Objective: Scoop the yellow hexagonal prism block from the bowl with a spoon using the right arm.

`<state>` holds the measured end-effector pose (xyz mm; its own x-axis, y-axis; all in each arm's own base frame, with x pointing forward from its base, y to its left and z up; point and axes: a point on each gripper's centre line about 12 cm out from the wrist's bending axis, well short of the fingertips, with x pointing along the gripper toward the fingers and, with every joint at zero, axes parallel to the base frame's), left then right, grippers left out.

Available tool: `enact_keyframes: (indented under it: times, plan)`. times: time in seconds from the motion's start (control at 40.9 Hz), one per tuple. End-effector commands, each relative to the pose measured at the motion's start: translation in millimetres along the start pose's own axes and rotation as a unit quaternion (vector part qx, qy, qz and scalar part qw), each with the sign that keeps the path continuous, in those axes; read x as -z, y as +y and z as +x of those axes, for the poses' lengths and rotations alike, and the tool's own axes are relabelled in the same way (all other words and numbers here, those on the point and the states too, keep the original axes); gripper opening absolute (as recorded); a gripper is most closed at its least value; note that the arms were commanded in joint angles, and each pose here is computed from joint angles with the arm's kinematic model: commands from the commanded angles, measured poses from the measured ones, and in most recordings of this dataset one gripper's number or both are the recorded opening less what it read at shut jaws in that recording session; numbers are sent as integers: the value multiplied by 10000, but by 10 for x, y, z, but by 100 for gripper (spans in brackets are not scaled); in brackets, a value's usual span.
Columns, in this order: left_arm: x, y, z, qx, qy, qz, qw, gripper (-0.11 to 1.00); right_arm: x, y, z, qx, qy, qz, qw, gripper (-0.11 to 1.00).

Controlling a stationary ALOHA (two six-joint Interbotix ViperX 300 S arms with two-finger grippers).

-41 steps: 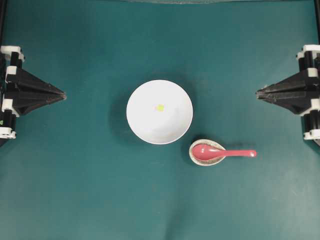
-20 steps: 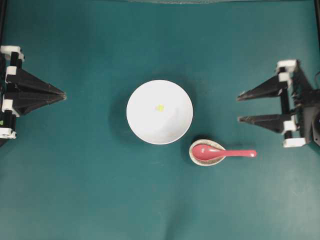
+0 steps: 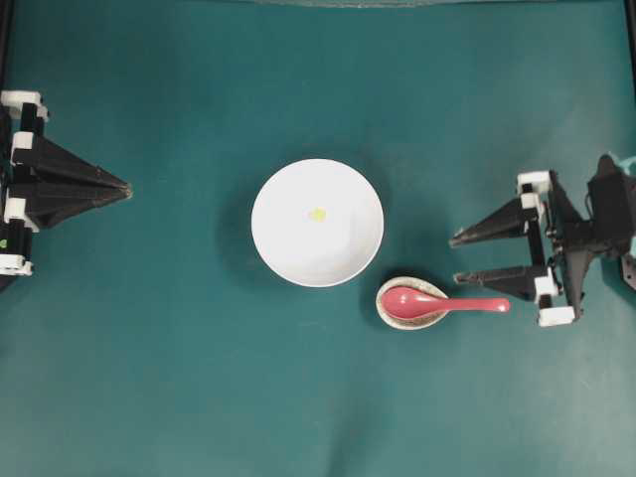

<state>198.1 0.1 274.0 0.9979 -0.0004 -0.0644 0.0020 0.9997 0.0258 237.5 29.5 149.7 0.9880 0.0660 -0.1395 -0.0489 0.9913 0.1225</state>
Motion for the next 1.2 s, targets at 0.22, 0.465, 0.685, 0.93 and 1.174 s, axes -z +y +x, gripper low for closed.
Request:
enact_keyframes:
  times: [0.22,0.465,0.685,0.93,1.174]
  plan:
    - [-96,2,20,1,-115,23,9999,10,316,116,44,66,63,47,9999,56]
    - [-101,1,20,1,-138,38,9999,10,540,203,60,182,268,98,9994,56]
    - [-101,1,20,1,-138,38,9999,10,697,298,65,217,316,166,9991,56]
    - [-96,1,20,2,-115,38,9999,10,805,325,67,334,442,100,9984,56]
    - [-96,1,20,2,-115,38,9999,10,830,317,58,370,527,95,9979,55]
